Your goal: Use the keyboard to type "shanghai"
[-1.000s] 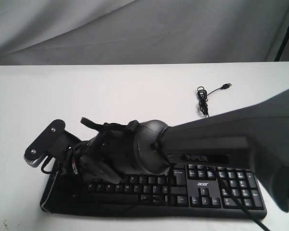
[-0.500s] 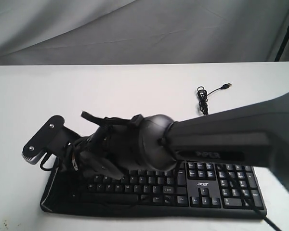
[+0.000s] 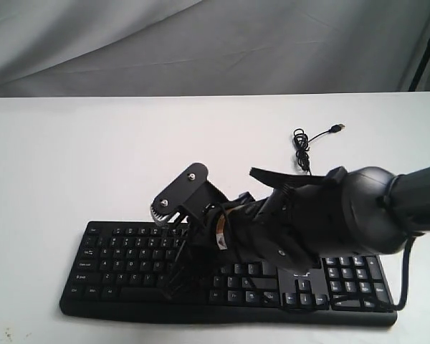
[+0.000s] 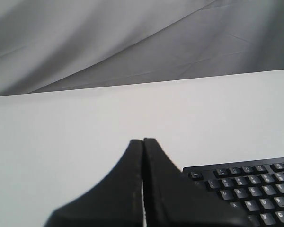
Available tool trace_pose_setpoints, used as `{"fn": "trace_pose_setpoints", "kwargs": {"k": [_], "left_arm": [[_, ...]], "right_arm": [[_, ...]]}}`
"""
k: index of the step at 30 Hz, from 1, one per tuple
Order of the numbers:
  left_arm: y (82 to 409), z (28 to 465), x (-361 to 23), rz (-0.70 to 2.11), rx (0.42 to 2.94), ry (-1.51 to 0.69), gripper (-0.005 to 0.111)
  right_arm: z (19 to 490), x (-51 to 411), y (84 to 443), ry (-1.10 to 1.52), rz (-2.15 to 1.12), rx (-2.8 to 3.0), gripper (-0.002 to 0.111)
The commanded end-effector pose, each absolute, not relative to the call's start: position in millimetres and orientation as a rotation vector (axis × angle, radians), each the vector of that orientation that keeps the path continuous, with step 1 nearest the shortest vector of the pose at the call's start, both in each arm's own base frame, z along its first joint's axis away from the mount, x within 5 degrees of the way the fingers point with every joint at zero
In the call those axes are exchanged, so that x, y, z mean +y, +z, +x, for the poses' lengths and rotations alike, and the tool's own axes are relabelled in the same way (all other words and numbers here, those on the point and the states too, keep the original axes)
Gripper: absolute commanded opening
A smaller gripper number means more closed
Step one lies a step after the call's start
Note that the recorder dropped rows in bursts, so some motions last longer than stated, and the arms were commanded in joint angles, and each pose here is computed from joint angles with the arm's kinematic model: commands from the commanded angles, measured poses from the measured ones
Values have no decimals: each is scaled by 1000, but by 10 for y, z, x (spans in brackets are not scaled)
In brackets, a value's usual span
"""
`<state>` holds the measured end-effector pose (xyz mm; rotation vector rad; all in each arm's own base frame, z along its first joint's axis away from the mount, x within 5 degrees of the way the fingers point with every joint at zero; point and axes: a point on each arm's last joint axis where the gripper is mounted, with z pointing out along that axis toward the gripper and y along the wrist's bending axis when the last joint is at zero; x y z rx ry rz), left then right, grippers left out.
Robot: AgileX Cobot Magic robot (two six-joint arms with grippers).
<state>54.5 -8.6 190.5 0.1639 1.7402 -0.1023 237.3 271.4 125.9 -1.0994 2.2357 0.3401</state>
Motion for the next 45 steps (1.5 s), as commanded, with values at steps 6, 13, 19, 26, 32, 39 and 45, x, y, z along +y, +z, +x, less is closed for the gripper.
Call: {"fn": "trace_pose_setpoints", "kwargs": {"k": [6, 13, 19, 26, 32, 39, 45], "left_arm": [[1897, 544, -88, 165, 1736, -107, 0], [1897, 544, -88, 165, 1736, -107, 0], [1897, 544, -88, 165, 1736, -107, 0], [1897, 544, -88, 165, 1736, -107, 0], [1897, 544, -88, 165, 1736, -107, 0], [1897, 544, -88, 165, 1736, -107, 0], [1897, 544, -88, 165, 1736, -107, 0]], "right_arm": [[2430, 2622, 1265, 344, -1050, 2233, 0], [2449, 2592, 1258, 332, -1049, 2246, 0], [2446, 2589, 1254, 328, -1052, 2251, 0], [2428, 2590, 1168, 313, -1072, 2283, 0], [2426, 2588, 1080, 303, -1082, 2304, 0], [2418, 2576, 1321, 316, -1068, 2257, 0], [2267, 2513, 1577, 342, -1078, 2190, 0]]}}
